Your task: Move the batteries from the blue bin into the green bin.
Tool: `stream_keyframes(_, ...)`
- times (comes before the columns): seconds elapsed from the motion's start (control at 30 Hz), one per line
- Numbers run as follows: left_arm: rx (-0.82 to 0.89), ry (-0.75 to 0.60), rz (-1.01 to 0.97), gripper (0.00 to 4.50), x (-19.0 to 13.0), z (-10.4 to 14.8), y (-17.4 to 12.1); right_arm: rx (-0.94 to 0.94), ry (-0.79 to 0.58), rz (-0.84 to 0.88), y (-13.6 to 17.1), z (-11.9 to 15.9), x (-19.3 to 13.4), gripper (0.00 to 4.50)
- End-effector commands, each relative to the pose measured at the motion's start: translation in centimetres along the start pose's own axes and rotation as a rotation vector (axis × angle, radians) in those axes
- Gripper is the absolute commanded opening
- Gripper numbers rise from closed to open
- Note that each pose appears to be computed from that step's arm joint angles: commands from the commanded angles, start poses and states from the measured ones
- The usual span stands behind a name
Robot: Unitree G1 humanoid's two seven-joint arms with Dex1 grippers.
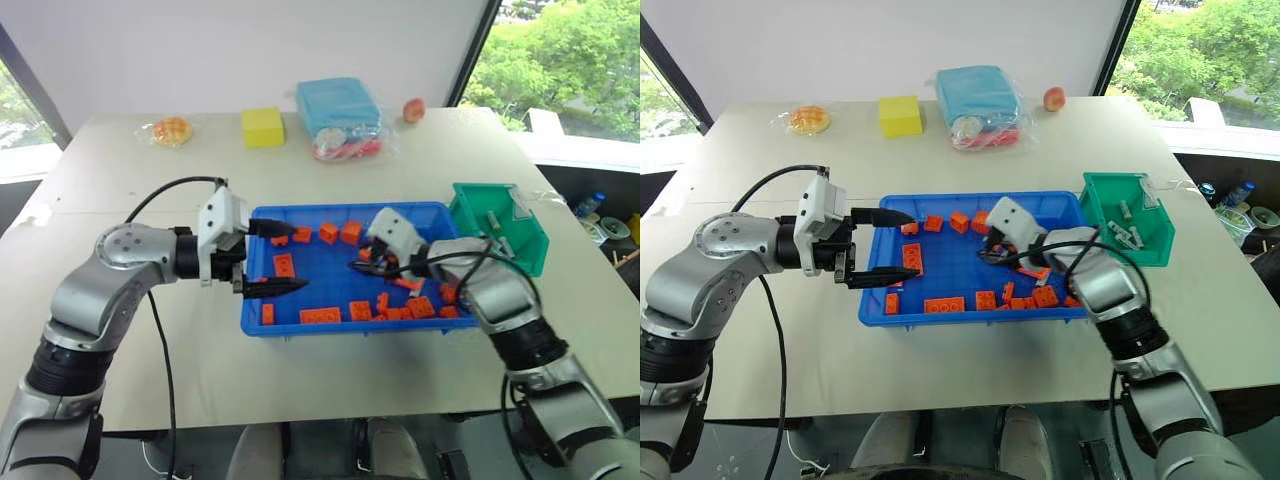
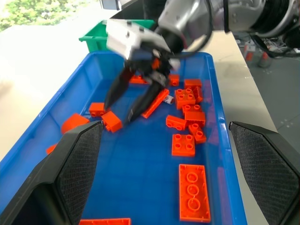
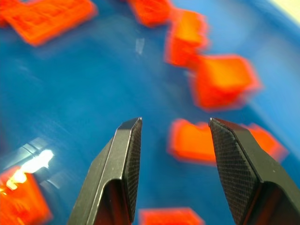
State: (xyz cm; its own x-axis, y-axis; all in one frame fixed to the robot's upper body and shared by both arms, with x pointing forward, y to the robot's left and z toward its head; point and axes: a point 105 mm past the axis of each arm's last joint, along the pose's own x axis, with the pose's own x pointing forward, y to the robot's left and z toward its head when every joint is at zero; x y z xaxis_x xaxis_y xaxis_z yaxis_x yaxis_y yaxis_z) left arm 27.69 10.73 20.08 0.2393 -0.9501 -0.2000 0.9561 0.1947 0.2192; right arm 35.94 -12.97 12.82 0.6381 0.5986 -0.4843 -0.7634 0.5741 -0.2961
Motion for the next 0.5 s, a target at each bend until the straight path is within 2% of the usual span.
stream_keyframes(0.03,0.036,-0.019,0.006,4.5,-0.1,0.7,0.0,-0.035,0.0,-0.032,-1.0,0.3,-2.7,2.32)
stream_keyframes(0.33,0.038,-0.02,0.009,4.5,0.0,0.7,0.1,0.039,0.076,-0.001,0.0,-2.7,-4.2,2.32)
stream_keyframes(0.43,0.038,-0.018,0.011,4.5,-0.2,0.6,0.2,0.057,0.074,-0.017,-0.1,-2.8,-4.1,3.17)
stream_keyframes(0.5,0.039,-0.017,0.013,4.5,-0.2,0.6,0.2,0.041,0.091,-0.035,-0.3,-3.3,-3.8,4.23)
